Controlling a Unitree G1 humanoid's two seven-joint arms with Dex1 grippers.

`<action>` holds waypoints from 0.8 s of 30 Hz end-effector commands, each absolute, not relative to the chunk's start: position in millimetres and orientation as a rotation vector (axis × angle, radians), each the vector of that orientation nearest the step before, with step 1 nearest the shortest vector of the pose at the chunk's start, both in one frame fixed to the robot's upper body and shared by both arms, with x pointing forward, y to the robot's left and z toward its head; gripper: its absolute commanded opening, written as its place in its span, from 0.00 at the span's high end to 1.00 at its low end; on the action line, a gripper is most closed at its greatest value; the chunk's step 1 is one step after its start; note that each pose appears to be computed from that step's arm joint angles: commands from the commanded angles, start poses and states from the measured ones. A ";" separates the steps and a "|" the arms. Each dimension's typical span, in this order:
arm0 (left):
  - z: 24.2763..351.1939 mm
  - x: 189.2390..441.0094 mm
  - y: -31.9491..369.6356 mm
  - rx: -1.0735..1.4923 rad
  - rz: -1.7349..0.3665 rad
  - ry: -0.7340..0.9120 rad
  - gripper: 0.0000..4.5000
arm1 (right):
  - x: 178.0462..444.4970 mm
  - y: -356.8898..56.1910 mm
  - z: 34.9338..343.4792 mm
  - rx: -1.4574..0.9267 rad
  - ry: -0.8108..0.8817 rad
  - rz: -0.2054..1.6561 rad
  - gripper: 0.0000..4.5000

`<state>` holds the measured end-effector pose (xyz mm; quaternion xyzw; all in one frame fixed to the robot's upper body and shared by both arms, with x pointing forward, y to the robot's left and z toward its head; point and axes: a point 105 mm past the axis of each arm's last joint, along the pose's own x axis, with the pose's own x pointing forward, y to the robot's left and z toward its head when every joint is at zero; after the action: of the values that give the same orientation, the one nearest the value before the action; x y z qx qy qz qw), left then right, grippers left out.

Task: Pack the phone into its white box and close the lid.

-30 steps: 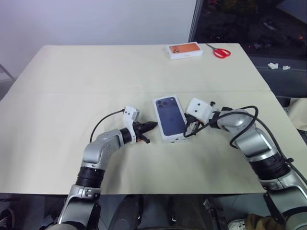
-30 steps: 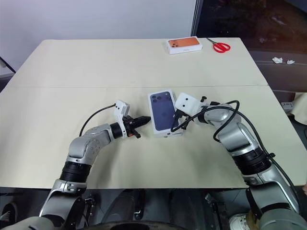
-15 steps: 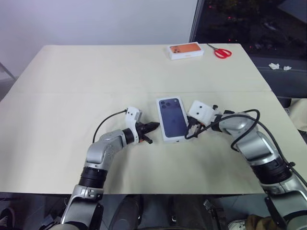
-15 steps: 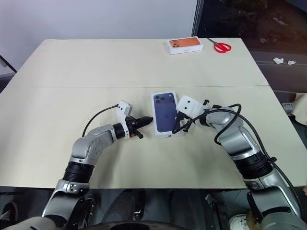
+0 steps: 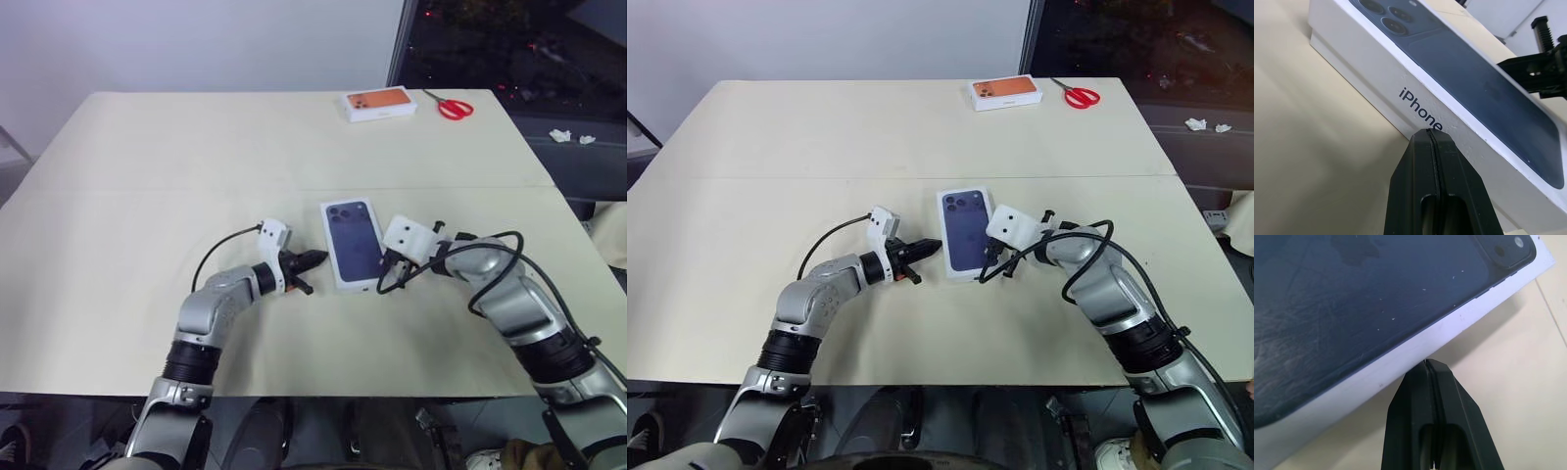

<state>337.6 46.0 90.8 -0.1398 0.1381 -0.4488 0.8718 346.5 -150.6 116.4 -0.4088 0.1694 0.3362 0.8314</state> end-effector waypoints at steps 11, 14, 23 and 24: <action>102.8 338.2 53.5 -0.267 -0.930 0.223 1.00 | 347.1 -157.0 125.7 -0.939 0.336 0.734 1.00; 107.6 343.0 65.6 -0.260 -0.900 0.204 1.00 | 353.1 -170.7 137.4 -0.952 0.326 0.703 1.00; 154.5 367.2 65.0 -0.270 -0.897 0.081 1.00 | 384.7 -164.3 189.9 -0.704 0.151 0.598 1.00; 157.6 369.7 58.3 -0.271 -0.907 0.073 1.00 | 384.9 -157.3 190.1 -0.693 0.144 0.613 1.00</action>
<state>365.9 62.9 145.1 -0.1261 0.0589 -0.4337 0.8903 383.9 -163.4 177.1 -0.3476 0.0916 0.2945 0.8855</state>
